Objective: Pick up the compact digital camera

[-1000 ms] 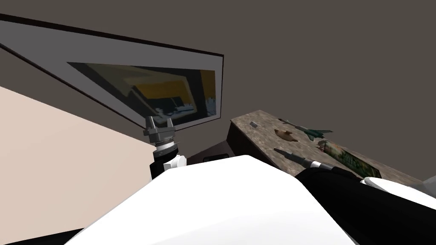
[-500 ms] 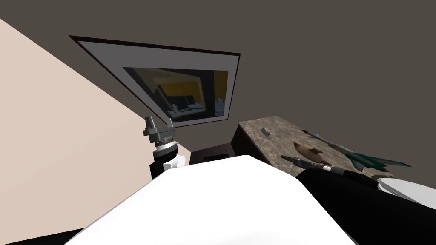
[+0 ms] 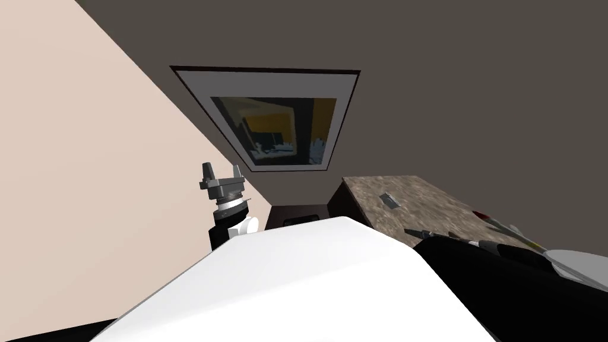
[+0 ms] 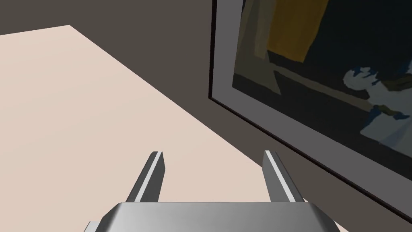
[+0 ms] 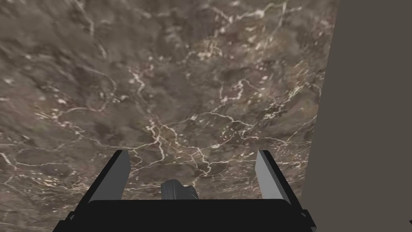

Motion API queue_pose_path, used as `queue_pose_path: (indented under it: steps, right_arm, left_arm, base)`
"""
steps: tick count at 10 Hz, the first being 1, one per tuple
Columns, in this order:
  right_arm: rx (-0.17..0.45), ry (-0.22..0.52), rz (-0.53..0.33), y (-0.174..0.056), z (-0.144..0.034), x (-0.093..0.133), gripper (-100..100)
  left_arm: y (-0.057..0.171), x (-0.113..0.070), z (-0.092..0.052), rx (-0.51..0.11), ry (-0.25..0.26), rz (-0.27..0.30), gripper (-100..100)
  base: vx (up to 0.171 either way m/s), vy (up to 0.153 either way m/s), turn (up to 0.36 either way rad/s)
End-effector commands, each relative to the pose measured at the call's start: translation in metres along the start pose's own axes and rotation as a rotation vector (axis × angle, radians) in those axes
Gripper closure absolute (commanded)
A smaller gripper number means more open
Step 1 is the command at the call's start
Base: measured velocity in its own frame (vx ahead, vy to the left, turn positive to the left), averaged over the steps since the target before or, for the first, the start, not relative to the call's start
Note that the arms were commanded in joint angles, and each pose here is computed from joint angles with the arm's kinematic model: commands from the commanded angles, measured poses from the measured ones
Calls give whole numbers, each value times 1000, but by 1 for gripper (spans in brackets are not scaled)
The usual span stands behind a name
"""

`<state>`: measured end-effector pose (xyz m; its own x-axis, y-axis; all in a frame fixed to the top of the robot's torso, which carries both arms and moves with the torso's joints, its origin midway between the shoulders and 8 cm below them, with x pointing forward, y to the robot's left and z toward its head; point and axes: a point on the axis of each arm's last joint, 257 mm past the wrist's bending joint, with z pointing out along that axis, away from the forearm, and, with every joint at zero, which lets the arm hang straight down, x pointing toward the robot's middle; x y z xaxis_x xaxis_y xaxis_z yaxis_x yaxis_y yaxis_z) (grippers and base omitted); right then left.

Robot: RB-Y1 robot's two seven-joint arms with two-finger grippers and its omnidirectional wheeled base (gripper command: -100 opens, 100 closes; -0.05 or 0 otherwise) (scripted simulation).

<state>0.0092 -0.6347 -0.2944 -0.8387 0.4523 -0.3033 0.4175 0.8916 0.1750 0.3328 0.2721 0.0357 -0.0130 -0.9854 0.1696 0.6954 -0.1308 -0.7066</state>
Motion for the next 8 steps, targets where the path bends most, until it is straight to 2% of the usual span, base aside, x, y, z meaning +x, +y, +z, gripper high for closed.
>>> queue_pose_path:
  steps: [1, 2, 3, 6, 8]
  right_arm:
    - [44, 67, 2, -15, -5, 12, -100]
    - [78, 118, 4, -27, -10, 22, -100]
    - [78, 118, 4, -27, -10, 22, -100]
    - [160, 245, 10, -55, -26, 46, -100]
    - [195, 303, 12, -66, -34, 57, -100]
  left_arm:
    - [0, 0, 0, 0, 0, 0, 0]
    - [0, 0, 0, 0, 0, 0, 0]
    - [0, 0, 0, 0, 0, 0, 0]
    - [0, 0, 0, 0, 0, 0, 0]
    - [0, 0, 0, 0, 0, 0, 0]
  base:
    - [25, -64, 409]
    - [31, -91, 397]
    - [24, -73, 338]
    - [33, -79, 374]
    - [40, -93, 403]
